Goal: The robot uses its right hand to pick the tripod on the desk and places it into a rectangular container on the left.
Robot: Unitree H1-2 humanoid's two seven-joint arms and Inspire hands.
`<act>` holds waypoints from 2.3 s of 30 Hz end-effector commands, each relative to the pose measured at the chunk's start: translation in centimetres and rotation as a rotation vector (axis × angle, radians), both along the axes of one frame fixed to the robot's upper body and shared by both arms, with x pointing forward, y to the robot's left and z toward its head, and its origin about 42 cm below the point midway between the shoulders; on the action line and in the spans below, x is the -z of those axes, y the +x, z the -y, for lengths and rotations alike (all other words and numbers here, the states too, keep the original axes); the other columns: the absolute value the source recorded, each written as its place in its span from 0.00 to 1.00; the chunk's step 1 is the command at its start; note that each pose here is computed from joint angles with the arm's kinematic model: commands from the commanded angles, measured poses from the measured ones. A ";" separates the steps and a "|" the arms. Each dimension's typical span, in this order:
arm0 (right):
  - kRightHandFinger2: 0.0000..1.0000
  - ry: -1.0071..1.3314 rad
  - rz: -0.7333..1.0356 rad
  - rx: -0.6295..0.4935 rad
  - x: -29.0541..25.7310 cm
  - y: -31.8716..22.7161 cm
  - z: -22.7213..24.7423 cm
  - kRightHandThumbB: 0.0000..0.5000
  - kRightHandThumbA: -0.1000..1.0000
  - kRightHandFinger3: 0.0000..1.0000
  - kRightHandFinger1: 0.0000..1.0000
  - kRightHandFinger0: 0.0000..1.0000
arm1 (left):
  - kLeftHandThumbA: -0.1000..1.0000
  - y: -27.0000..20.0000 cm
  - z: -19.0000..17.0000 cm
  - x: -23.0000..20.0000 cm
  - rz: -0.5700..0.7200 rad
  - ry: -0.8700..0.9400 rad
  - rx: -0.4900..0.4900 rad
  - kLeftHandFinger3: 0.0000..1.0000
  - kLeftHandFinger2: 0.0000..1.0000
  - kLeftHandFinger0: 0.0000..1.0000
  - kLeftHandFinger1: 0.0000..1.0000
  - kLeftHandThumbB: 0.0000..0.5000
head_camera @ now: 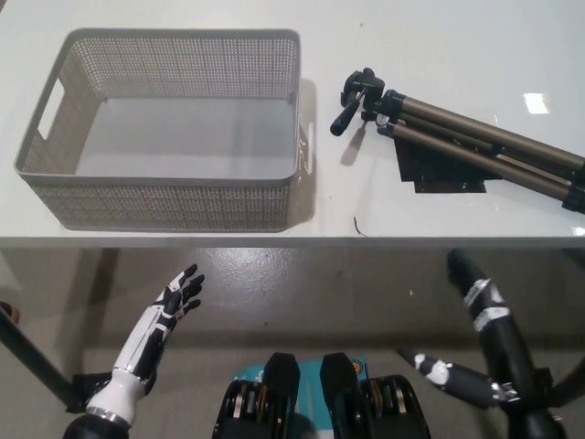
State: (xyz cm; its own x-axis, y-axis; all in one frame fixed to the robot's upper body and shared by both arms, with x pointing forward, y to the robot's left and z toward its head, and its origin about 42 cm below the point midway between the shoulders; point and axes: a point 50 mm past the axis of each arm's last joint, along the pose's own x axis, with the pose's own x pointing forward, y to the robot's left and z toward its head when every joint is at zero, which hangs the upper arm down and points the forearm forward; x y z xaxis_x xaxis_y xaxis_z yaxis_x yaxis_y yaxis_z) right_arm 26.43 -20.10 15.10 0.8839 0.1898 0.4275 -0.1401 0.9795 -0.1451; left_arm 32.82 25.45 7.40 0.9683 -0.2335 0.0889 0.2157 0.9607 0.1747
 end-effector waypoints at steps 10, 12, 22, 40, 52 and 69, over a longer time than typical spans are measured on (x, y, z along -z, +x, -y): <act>1.00 -0.134 0.548 0.280 -15.7 2.6 5.2 0.50 1.00 1.00 1.00 1.00 | 1.00 -2.6 1.6 0.3 0.071 -0.036 0.079 1.00 1.00 1.00 1.00 1.00; 1.00 -0.182 0.554 0.309 -17.8 4.3 5.6 0.53 1.00 1.00 1.00 1.00 | 1.00 -2.7 1.5 0.4 0.069 -0.030 0.078 1.00 1.00 1.00 1.00 1.00; 1.00 -0.779 0.235 0.407 -29.3 18.3 7.5 0.83 1.00 1.00 1.00 1.00 | 1.00 -3.2 1.2 0.9 0.051 -0.029 0.070 1.00 1.00 1.00 1.00 1.00; 1.00 -1.106 -0.388 0.242 -25.6 33.7 1.3 0.90 1.00 1.00 1.00 1.00 | 1.00 -4.2 0.9 1.7 0.020 -0.023 0.076 1.00 1.00 1.00 1.00 1.00; 1.00 -1.260 -0.695 0.252 -14.2 32.8 2.2 1.00 1.00 1.00 1.00 1.00 | 1.00 -4.6 0.7 2.1 0.009 -0.016 0.082 1.00 1.00 1.00 1.00 1.00; 0.62 -1.271 -0.748 0.197 -6.6 30.4 3.6 0.32 0.02 0.93 0.51 0.44 | 1.00 -4.2 0.8 1.9 0.011 -0.004 0.103 1.00 1.00 1.00 1.00 1.00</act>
State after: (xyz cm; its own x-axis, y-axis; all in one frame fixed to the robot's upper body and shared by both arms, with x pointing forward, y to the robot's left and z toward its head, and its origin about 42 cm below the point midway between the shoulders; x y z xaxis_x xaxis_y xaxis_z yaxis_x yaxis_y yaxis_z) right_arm 57.60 -24.56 24.12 0.8534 -0.1296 -0.5048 -0.4732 0.2131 -0.8548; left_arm 28.14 24.49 4.41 0.9517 -0.3032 0.0482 0.2933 0.9444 0.1483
